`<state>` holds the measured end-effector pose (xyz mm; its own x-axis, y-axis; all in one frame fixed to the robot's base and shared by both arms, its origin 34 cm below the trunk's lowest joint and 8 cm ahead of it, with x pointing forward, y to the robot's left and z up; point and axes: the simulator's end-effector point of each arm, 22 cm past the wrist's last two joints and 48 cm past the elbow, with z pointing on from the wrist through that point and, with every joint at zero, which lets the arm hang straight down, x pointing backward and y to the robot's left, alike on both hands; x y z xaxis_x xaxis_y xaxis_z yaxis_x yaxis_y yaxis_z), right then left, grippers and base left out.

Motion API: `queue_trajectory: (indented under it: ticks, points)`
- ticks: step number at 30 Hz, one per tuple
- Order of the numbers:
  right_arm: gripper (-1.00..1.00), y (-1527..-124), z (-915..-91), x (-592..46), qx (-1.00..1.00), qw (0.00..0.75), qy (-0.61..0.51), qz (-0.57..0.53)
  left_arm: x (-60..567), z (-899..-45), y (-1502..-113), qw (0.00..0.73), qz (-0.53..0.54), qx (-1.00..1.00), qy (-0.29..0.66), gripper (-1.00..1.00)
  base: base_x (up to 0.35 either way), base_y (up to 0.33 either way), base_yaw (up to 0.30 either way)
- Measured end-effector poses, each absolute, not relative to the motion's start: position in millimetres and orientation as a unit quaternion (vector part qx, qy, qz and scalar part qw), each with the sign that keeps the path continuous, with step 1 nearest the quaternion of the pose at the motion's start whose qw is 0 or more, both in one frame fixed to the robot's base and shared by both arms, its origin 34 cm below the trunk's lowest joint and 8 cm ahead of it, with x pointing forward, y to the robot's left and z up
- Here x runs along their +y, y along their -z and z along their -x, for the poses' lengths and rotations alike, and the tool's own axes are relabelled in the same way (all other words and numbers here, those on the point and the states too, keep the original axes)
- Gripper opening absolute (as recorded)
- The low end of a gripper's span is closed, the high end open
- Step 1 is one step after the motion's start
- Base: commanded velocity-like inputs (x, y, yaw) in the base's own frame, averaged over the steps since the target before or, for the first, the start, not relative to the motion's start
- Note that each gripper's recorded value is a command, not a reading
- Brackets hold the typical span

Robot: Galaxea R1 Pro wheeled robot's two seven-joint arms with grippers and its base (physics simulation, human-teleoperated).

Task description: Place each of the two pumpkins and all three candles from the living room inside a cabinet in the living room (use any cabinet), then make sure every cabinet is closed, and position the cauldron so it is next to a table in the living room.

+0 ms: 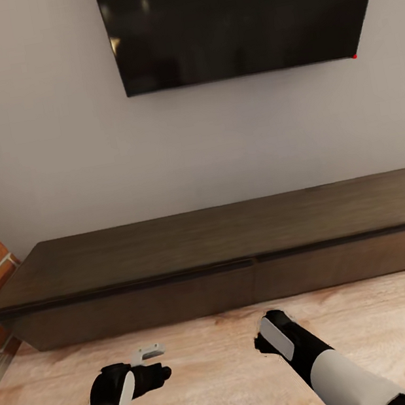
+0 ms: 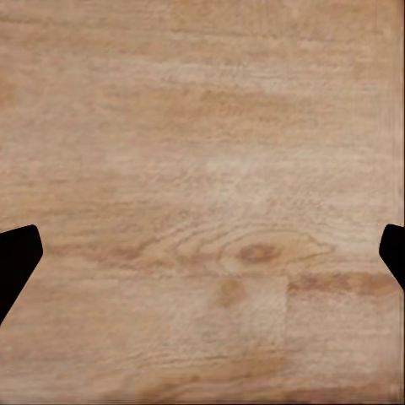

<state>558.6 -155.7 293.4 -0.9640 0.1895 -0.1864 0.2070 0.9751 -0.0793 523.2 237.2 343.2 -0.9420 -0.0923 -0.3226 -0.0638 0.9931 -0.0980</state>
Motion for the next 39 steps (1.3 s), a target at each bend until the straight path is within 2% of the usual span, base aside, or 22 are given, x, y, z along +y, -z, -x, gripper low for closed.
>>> queue_trajectory:
  ticks: [9, 30, 39]
  points:
    - [1.00, -276.3, -506.1, -171.1, 0.990, 0.050, 0.060, -0.119, 230.6, -525.7, -359.5, 0.159, 0.034, 0.986, 0.044, 1.00, -0.178, 0.000, -0.233]
    - [1.00, -298.4, -485.1, -191.2, 0.974, 0.012, 0.049, -0.222, 228.0, -533.2, -395.7, 0.150, 0.031, 0.987, 0.043, 1.00, -0.004, 0.000, -0.234]
    - [1.00, -303.7, -470.2, -233.0, 0.956, 0.004, 0.066, -0.287, 213.6, -534.4, -410.6, 0.146, 0.006, 0.988, 0.046, 1.00, 0.000, 0.000, -0.238]
